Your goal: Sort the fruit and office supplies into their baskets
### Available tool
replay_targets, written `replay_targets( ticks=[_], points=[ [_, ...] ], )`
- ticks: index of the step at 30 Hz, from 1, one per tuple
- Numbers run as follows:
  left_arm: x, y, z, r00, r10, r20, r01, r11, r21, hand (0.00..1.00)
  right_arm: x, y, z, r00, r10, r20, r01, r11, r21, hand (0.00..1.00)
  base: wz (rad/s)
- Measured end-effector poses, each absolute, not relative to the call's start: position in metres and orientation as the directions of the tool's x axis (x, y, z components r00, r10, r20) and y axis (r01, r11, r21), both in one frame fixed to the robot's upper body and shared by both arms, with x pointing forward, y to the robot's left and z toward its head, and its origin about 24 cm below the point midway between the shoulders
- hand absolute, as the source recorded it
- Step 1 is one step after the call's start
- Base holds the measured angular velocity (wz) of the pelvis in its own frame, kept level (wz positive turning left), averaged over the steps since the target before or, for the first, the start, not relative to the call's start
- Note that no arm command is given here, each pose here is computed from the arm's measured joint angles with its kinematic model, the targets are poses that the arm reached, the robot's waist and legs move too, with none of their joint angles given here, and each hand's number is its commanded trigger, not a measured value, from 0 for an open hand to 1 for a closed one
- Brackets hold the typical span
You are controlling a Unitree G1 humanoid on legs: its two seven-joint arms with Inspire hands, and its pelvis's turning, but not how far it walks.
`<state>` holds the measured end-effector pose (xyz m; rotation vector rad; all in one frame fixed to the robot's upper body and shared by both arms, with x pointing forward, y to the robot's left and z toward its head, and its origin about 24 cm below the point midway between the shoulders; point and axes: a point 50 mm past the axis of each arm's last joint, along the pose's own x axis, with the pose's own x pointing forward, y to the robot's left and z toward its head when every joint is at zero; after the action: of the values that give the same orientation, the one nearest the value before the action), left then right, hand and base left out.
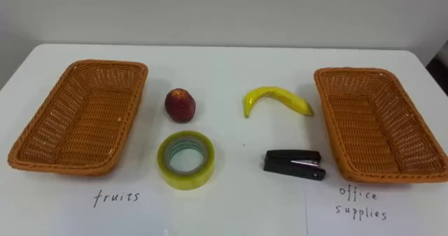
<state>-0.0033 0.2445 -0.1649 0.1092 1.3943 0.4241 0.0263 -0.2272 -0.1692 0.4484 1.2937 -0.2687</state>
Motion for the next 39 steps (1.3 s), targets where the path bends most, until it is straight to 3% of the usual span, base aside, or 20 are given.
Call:
replay_targets(
  ticks=[16,24,39],
  points=[
    [-0.005,0.246,-0.164,0.105,0.377,-0.92,-0.183,0.917,0.355,0.0,0.024,-0.228,-0.169,0.255,0.044,-0.966,0.439,0.885,0.156,0.0,0.0],
    [-0.005,0.247,-0.164,0.086,0.408,-0.909,-0.186,0.903,0.387,0.0,0.01,-0.23,-0.17,0.211,-0.011,-0.977,0.552,0.826,0.11,0.0,0.0],
    [-0.012,0.264,-0.16,0.042,0.454,-0.89,-0.323,0.849,0.418,0.0,-0.039,-0.252,-0.165,0.056,-0.147,-0.988,0.868,0.495,-0.024,0.0,-0.06]
  ],
)
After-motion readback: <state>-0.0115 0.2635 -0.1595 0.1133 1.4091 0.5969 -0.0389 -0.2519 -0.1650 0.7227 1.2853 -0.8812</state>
